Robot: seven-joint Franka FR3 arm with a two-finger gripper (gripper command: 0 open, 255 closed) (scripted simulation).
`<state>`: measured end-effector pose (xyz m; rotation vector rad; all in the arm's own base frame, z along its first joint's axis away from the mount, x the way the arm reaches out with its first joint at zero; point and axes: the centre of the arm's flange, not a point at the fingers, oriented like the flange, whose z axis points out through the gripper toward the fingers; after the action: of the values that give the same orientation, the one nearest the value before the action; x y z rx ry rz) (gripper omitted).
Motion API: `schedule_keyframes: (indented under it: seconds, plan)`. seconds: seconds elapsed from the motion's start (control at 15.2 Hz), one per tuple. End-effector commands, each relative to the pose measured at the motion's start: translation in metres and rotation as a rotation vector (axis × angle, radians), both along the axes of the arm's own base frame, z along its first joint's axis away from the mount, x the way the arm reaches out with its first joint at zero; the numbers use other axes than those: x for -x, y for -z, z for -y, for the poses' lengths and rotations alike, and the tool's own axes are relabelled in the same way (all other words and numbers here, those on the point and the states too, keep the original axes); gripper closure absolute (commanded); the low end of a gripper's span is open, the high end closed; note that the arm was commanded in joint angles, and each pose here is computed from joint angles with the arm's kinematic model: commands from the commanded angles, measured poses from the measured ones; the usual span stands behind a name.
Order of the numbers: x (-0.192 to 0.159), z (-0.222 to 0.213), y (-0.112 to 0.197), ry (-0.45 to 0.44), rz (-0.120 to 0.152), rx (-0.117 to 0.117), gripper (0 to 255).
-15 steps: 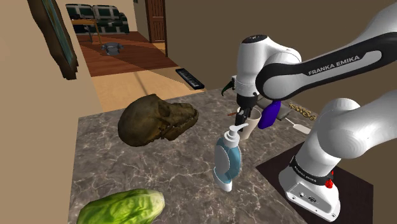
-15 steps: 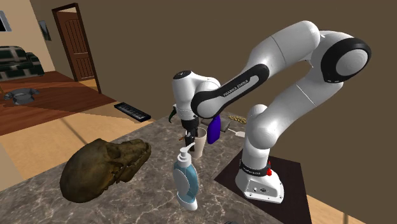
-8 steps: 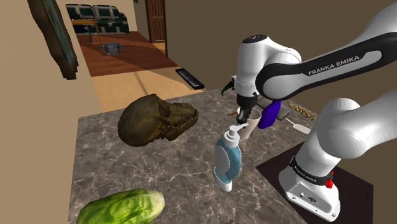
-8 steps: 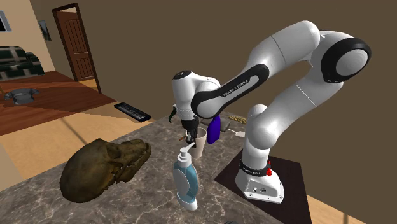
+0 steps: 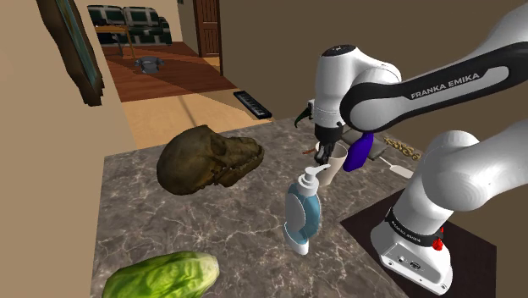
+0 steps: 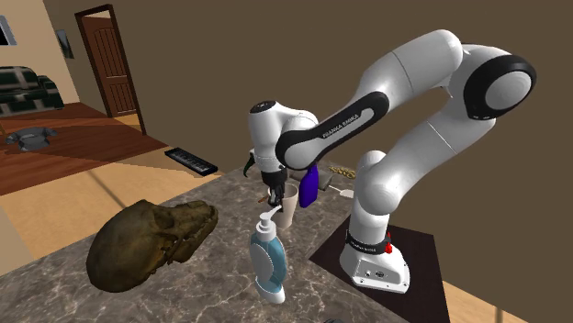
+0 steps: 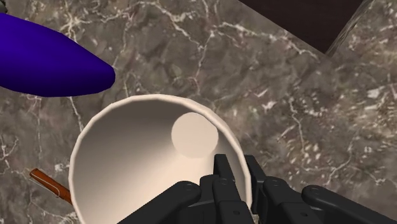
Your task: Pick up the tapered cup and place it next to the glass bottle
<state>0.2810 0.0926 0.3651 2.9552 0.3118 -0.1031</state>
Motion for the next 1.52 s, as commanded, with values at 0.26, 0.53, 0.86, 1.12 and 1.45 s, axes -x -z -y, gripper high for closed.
schedule_keyframes:
  seconds: [0.26, 0.53, 0.86, 1.12, 1.45]
  plan:
    - [0.000, 0.000, -0.029, 0.000, -0.001, 0.000, 255]
    - [0.000, 0.000, -0.050, 0.000, -0.001, 0.000, 255]
    - [0.000, 0.000, -0.076, 0.000, -0.001, 0.000, 255]
    - [0.000, 0.000, -0.097, 0.000, -0.001, 0.000, 255]
    - [0.000, 0.000, -0.124, 0.000, -0.001, 0.000, 255]
